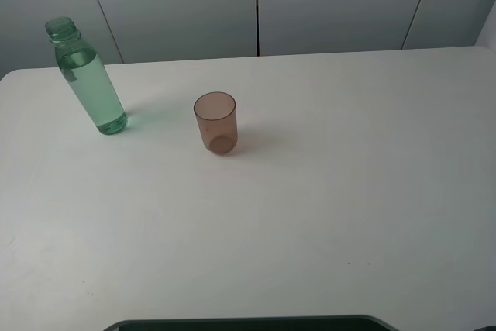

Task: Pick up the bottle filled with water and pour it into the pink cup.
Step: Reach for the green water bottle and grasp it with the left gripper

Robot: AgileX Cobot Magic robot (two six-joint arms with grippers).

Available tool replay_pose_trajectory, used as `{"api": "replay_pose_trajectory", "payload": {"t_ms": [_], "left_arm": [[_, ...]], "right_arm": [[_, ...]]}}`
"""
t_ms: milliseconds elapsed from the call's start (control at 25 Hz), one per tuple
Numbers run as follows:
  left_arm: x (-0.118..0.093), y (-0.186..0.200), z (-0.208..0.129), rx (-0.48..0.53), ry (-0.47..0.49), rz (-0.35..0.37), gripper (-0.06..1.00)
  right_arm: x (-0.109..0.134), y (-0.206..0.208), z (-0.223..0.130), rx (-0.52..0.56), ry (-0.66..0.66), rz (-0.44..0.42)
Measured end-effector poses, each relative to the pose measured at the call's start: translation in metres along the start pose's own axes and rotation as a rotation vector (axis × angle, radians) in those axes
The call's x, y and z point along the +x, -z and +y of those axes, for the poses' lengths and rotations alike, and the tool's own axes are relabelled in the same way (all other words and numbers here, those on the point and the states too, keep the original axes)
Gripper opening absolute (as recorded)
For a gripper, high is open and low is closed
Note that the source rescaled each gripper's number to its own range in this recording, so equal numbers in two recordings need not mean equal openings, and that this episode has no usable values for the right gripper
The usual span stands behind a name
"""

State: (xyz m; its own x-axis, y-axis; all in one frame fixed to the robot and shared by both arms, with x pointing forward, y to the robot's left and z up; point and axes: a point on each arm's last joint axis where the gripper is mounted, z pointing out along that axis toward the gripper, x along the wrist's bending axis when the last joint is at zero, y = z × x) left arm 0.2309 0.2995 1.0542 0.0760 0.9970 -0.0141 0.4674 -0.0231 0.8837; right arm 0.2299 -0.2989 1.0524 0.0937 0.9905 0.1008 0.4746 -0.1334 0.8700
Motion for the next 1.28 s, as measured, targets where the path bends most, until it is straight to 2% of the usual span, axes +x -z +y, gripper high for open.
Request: {"api": "replay_pose_trajectory", "payload": {"t_ms": [1280], "left_arm": [[-0.0015, 0.0, 0.0, 0.0, 0.01, -0.017, 0.94]], "right_arm": [[0.0, 0.0, 0.0, 0.0, 0.0, 0.0]]}}
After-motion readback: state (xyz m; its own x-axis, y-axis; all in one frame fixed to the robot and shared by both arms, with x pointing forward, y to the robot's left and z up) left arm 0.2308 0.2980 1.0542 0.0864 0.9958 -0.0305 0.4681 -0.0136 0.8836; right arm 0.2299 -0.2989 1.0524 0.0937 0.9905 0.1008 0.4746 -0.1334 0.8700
